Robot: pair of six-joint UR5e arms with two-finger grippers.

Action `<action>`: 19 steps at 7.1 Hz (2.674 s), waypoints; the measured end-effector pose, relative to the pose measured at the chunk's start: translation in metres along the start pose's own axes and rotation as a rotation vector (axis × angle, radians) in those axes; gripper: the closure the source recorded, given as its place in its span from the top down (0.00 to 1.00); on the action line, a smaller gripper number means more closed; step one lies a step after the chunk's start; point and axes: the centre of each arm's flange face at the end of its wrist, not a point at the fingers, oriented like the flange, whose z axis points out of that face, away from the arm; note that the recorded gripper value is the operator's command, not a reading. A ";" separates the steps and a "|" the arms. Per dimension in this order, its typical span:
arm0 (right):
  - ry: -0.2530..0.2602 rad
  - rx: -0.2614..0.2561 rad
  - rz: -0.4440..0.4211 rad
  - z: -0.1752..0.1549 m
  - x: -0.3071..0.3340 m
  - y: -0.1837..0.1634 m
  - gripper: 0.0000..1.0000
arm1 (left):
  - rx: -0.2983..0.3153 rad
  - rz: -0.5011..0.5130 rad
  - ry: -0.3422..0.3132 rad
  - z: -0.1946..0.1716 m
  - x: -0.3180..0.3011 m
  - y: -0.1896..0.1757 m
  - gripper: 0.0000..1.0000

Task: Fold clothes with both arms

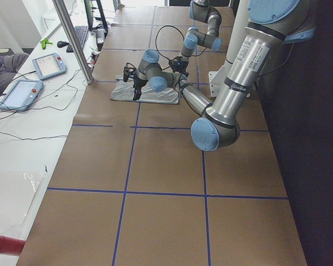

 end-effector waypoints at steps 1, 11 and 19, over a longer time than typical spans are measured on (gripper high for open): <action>0.005 -0.004 -0.002 0.003 0.000 0.000 0.77 | 0.000 0.001 0.001 0.001 0.000 0.000 1.00; 0.022 -0.031 -0.006 0.011 0.012 0.021 0.19 | 0.000 0.005 0.010 -0.003 0.003 0.001 1.00; -0.027 -0.035 0.118 -0.012 0.105 0.007 0.00 | 0.003 0.003 0.012 -0.002 0.005 0.000 1.00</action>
